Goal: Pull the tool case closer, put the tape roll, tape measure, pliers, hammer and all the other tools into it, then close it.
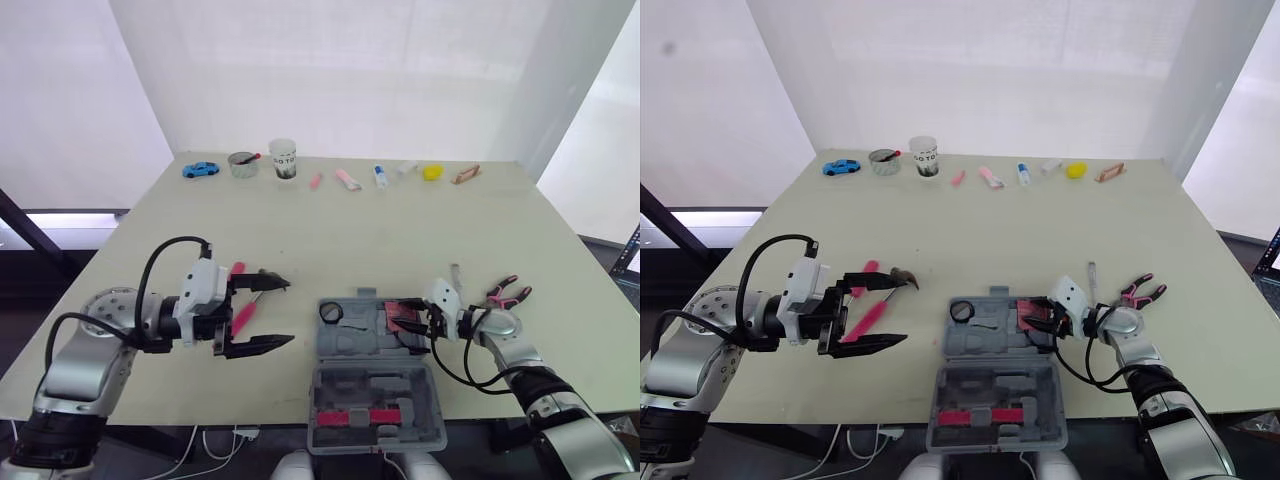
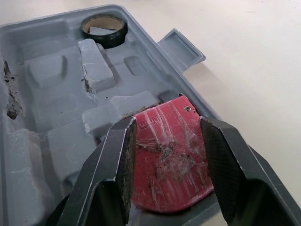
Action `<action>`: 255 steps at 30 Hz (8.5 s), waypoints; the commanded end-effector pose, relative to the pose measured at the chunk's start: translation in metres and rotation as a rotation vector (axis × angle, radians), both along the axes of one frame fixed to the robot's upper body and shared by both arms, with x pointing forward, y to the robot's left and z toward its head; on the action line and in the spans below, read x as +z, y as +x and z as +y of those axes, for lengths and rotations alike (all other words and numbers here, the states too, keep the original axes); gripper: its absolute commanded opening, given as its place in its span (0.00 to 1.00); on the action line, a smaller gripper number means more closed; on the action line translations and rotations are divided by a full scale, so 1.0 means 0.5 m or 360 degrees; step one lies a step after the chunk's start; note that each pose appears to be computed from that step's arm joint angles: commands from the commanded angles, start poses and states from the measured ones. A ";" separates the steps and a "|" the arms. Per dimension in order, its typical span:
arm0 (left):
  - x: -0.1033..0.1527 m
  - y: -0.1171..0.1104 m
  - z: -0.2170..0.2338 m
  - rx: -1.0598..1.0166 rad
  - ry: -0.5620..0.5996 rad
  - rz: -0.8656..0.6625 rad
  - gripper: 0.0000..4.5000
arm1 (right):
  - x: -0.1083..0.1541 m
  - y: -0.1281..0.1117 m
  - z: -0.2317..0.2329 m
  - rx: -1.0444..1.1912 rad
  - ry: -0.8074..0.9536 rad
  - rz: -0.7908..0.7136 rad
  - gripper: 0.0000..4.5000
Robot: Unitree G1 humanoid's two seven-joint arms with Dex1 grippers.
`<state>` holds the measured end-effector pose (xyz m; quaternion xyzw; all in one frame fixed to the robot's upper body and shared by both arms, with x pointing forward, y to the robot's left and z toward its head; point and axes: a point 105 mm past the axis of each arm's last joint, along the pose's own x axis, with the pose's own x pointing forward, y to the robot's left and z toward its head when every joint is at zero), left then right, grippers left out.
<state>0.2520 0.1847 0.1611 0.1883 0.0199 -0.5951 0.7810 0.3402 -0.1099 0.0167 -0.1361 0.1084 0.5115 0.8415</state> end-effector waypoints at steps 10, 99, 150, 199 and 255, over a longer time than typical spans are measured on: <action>0.017 0.003 0.024 0.0392 -0.0442 0.0056 1.00 | 0.114 -0.010 -0.051 -0.0348 0.0393 -0.0347 0.49; 0.073 0.020 -0.100 -0.0088 -0.0353 -0.0127 1.00 | 0.033 0.021 -0.230 -0.2461 0.0430 -0.0138 0.98; 0.078 0.026 -0.106 -0.0076 -0.0404 -0.0134 1.00 | 0.027 0.020 -0.252 -0.2547 0.0441 -0.0033 0.21; 0.062 -0.032 0.007 -0.0474 -0.0032 0.0019 1.00 | 0.215 -0.128 -0.127 -0.0174 -0.0110 -0.0089 0.21; 0.024 -0.033 0.057 -0.0374 0.0154 0.0011 1.00 | 0.164 -0.080 0.116 0.0540 -0.0503 -0.0210 0.98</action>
